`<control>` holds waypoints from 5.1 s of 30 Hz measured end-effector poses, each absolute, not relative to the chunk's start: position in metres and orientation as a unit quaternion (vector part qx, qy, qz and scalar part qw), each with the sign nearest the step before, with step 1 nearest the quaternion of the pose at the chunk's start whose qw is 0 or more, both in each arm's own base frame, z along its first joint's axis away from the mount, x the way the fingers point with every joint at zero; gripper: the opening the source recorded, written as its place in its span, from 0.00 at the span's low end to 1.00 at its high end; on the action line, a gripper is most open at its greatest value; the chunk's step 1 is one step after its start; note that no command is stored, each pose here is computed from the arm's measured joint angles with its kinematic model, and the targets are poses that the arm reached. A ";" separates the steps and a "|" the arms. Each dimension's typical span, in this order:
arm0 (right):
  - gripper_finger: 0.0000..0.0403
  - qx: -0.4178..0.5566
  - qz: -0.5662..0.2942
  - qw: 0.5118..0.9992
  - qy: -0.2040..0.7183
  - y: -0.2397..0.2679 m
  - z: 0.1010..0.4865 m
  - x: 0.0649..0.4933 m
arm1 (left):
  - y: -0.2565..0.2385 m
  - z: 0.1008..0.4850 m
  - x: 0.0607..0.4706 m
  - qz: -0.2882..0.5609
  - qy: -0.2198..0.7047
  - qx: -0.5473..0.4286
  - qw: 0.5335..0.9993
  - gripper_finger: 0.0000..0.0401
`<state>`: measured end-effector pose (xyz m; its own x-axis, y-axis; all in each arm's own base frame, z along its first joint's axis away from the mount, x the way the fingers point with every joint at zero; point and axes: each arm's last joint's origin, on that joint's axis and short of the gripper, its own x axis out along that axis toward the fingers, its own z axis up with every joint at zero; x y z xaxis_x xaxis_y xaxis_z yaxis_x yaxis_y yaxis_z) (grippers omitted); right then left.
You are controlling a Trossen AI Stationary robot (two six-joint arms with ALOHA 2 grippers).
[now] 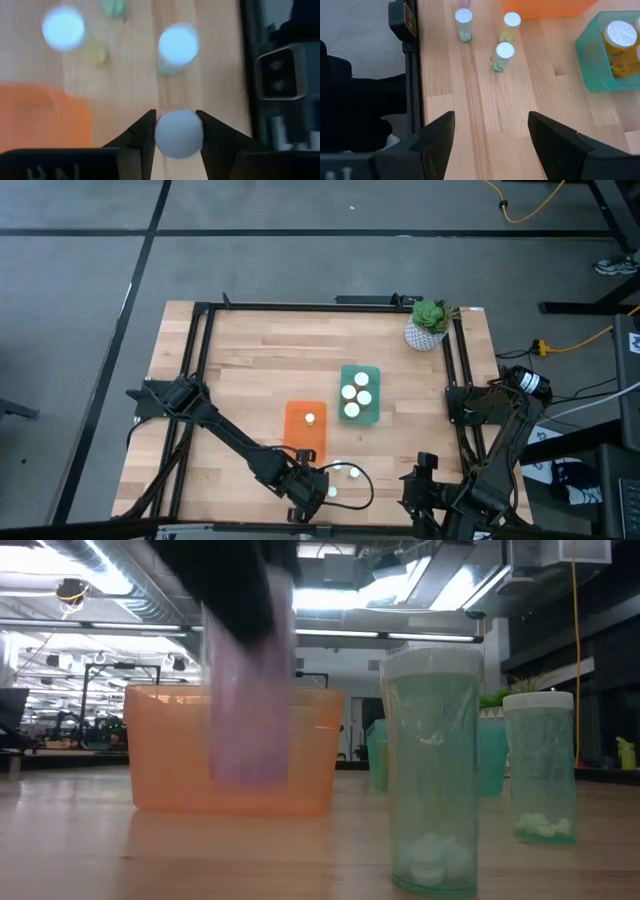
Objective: Pick and place medicine bottles into bin by pill shape (circle, oval)
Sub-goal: Put the small pink tablet bottle into the orange bin, then put the small green tablet bottle into the orange bin
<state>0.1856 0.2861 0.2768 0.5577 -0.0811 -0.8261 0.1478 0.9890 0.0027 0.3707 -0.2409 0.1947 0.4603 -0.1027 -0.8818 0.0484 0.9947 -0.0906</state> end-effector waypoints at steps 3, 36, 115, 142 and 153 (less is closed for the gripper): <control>0.63 0.036 -0.065 0.882 0.466 0.286 0.277 0.186 | -0.240 0.217 0.369 -0.052 0.522 -0.004 0.851 0.30; 0.63 0.038 -0.065 0.884 0.461 0.287 0.277 0.186 | -0.153 0.267 0.314 0.009 0.515 0.103 0.851 0.30; 0.63 0.036 -0.064 0.884 0.462 0.287 0.277 0.186 | -0.074 0.192 0.324 0.022 0.497 -0.029 0.867 0.38; 0.63 0.036 -0.064 0.884 0.462 0.287 0.277 0.186 | -0.154 0.279 0.336 -0.076 0.378 -0.043 0.922 0.38; 0.63 0.036 -0.064 0.884 0.462 0.287 0.277 0.186 | -0.210 0.278 0.330 -0.134 0.301 -0.033 0.944 0.38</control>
<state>0.1861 0.2866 0.2771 0.5654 -0.0802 -0.8209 0.1468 0.9892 0.0045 0.3297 -0.2097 0.2776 0.7827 -0.2733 -0.5591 0.2341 0.9617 -0.1423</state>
